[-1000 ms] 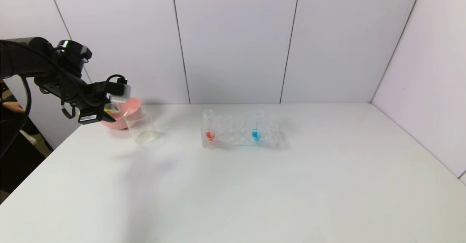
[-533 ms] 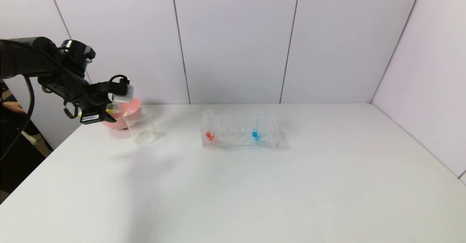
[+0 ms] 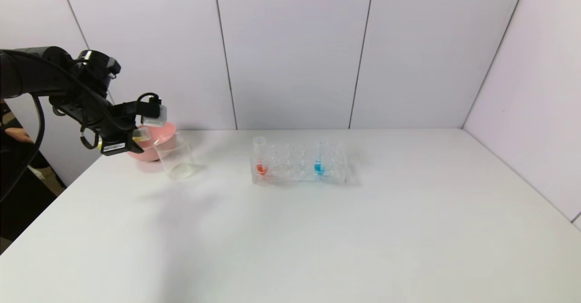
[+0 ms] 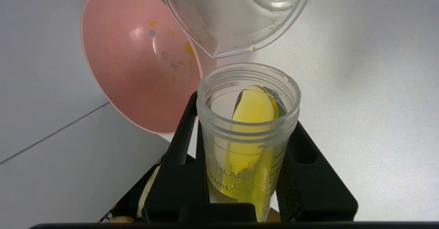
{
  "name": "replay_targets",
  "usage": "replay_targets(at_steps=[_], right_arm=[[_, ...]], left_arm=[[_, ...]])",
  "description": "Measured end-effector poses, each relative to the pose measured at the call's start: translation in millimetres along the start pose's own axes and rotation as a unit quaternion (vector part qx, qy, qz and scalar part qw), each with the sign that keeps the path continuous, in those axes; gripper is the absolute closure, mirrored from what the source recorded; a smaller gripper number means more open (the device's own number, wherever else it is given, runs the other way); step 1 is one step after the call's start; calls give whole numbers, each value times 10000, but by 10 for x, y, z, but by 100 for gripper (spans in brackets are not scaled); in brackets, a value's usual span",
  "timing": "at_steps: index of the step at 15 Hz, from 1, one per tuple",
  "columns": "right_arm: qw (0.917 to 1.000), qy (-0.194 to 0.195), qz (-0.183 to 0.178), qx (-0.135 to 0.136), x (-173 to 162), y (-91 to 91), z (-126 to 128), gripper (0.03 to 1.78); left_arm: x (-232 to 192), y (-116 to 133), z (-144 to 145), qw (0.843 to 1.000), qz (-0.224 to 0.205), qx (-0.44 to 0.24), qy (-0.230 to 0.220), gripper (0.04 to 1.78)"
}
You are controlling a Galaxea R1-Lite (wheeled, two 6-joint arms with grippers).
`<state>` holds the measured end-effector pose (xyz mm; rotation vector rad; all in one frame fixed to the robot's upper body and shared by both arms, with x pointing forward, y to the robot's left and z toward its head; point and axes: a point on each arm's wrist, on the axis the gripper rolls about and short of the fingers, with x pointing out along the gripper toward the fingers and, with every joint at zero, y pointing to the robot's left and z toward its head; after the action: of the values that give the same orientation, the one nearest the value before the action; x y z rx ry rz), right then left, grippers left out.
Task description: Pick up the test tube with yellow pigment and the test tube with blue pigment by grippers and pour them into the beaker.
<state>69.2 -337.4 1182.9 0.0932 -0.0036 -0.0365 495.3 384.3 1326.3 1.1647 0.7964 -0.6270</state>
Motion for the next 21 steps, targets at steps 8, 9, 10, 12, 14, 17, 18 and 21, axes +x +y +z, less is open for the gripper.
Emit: replay_targets(at_steps=[8, 9, 10, 12, 14, 17, 18, 21], right_arm=[[10000, -2, -2, 0, 0, 0, 0, 10], [10000, -3, -2, -2, 0, 0, 1, 10], [10000, -4, -4, -2, 0, 0, 1, 10], [10000, -4, -4, -2, 0, 0, 1, 10], [10000, -4, -4, -2, 0, 0, 1, 10], [10000, -1, -4, -2, 0, 0, 1, 10], [10000, -4, -4, 0, 0, 0, 1, 10], [10000, -3, -2, -2, 0, 0, 1, 10]], left_arm=[[56, -9, 11, 9998, -23, -63, 209, 128], [63, -11, 15, 9997, -29, -95, 218, 128], [73, -15, 29, 9997, -34, -122, 232, 128], [94, -22, 56, 9994, -36, -155, 306, 128], [100, -25, 74, 9992, -24, -139, 375, 128], [95, -19, 88, 9990, 9, -184, 396, 128], [100, -20, 98, 9990, 11, -226, 388, 128], [108, -27, 116, 9987, 8, -291, 428, 128]])
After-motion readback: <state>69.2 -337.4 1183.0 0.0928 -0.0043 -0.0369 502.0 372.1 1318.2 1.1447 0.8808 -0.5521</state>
